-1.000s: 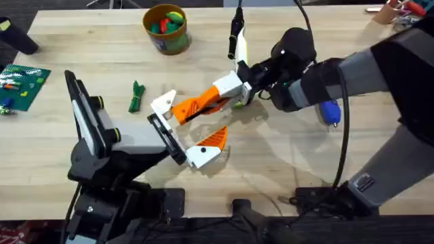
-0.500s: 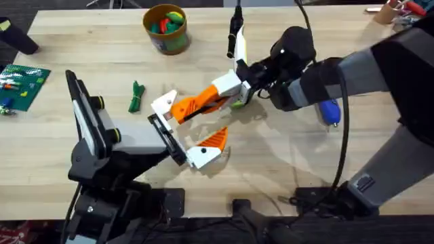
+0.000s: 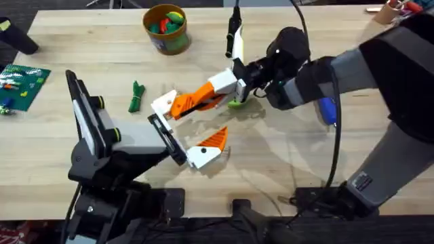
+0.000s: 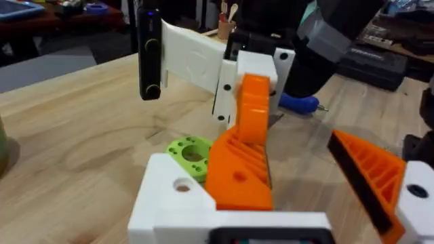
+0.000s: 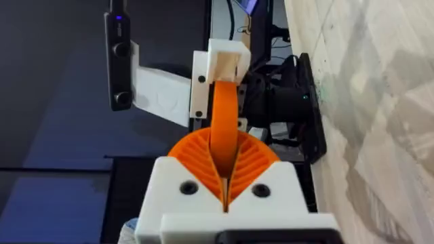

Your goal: Pick up the gripper from the table and insert it into the empty holder that is missing its gripper. Then pick up a screw, insert it into the mounting hole, and use the screwdriver to tighten it. Finally, clean up the table by picking up the vegetable and placing it into the bucket.

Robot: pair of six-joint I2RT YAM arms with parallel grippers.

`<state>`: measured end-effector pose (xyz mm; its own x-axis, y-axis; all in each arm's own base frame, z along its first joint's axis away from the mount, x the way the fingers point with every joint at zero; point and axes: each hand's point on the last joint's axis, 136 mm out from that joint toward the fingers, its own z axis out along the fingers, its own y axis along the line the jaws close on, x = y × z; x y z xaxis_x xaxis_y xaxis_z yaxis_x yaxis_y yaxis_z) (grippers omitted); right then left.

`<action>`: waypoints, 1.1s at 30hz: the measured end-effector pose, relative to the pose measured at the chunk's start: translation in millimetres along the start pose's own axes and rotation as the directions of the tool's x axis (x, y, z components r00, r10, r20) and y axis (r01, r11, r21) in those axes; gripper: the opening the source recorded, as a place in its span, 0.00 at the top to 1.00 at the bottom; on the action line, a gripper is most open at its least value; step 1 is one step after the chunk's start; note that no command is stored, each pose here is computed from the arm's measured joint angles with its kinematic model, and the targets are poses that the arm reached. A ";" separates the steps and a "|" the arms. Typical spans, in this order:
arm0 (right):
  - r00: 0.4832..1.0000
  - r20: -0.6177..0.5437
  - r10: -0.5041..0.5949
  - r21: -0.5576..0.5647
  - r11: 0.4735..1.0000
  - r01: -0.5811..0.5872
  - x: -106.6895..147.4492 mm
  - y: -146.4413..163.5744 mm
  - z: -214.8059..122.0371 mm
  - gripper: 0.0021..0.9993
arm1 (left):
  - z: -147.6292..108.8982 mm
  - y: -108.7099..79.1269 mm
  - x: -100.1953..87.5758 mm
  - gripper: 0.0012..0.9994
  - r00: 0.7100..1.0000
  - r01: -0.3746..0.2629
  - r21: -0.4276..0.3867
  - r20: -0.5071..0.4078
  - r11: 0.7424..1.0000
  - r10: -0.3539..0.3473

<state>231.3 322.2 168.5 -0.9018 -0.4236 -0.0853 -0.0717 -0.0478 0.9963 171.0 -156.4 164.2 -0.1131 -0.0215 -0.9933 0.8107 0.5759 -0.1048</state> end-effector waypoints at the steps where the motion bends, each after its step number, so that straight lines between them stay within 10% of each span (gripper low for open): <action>1: 1.000 -0.001 0.001 0.000 1.000 -0.001 -1.5 0.2 0.5 0.98 | 0.0 0.0 0.0 0.01 1.000 0.000 0.000 0.000 1.000 0.000; 33: 0.998 -0.028 0.051 -0.002 0.999 -0.051 -8.9 -1.5 14.9 0.98 | 0.0 0.6 -0.1 0.01 1.000 0.007 -0.003 0.000 1.000 -0.007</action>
<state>233.1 339.6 168.0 -0.8922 -0.4503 -0.0344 -0.0246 -0.0275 0.9993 171.4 -156.0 164.3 -0.1184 -0.0258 -0.9926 0.8080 0.5786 -0.1114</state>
